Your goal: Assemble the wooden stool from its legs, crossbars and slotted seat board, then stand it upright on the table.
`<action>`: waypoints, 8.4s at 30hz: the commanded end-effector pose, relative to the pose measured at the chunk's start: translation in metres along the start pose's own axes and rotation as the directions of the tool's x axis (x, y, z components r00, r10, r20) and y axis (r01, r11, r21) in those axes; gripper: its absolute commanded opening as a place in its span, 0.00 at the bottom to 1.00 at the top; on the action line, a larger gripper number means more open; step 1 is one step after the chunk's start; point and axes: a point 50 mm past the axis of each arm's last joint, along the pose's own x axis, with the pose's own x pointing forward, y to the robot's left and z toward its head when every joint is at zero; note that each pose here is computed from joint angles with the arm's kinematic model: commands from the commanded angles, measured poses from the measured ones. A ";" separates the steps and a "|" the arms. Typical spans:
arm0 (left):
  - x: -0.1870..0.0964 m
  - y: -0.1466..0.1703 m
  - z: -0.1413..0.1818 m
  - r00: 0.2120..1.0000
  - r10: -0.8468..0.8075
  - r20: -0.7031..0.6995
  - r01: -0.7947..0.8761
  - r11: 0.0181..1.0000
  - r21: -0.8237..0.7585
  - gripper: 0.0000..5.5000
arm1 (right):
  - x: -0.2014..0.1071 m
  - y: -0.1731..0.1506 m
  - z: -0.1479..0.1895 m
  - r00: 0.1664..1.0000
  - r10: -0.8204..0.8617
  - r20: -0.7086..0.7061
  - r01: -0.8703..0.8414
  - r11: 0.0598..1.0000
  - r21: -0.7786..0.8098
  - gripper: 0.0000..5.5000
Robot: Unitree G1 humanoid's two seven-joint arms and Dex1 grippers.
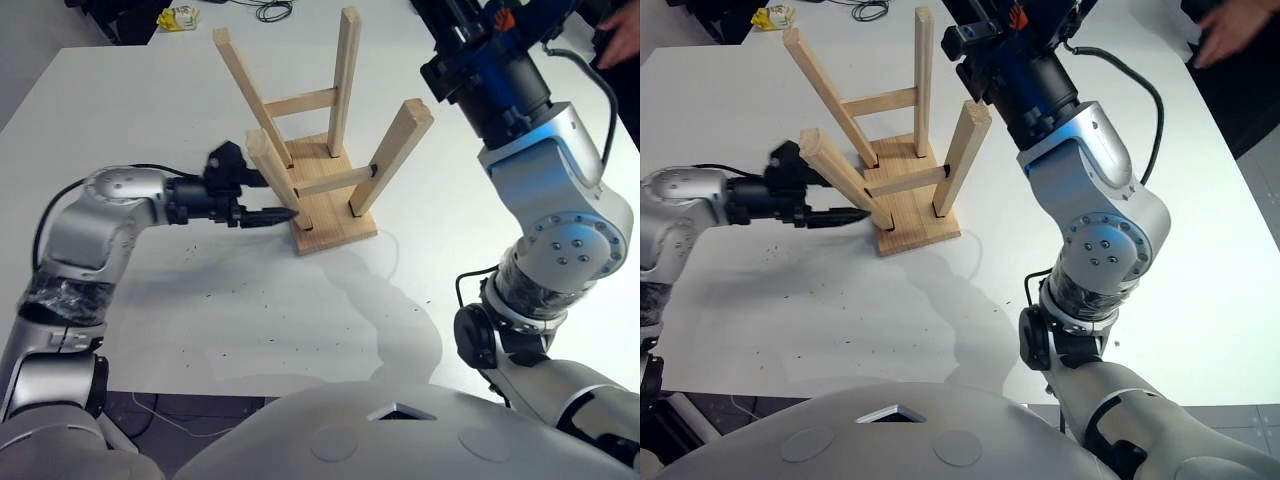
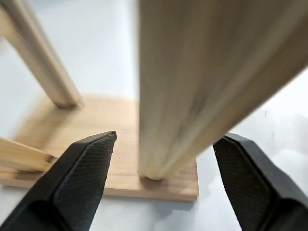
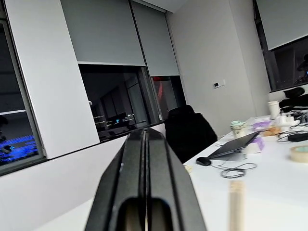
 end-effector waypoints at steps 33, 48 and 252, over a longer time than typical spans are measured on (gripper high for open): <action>0.039 -0.044 0.076 0.362 0.802 0.476 -0.743 0.556 -0.372 0.23 | 0.014 -0.003 -0.047 0.971 -0.174 -0.164 0.156 0.981 -0.116 0.00; 0.001 -0.044 0.176 0.130 0.531 0.837 -0.668 0.671 -0.322 0.00 | 0.055 0.004 0.055 0.950 0.006 0.311 -0.003 1.000 -0.008 0.00; -0.019 -0.062 -0.140 0.892 0.319 -0.321 -0.368 0.924 -0.104 0.00 | -0.168 -0.057 -0.145 0.463 0.014 -0.886 -0.300 0.943 -0.142 0.00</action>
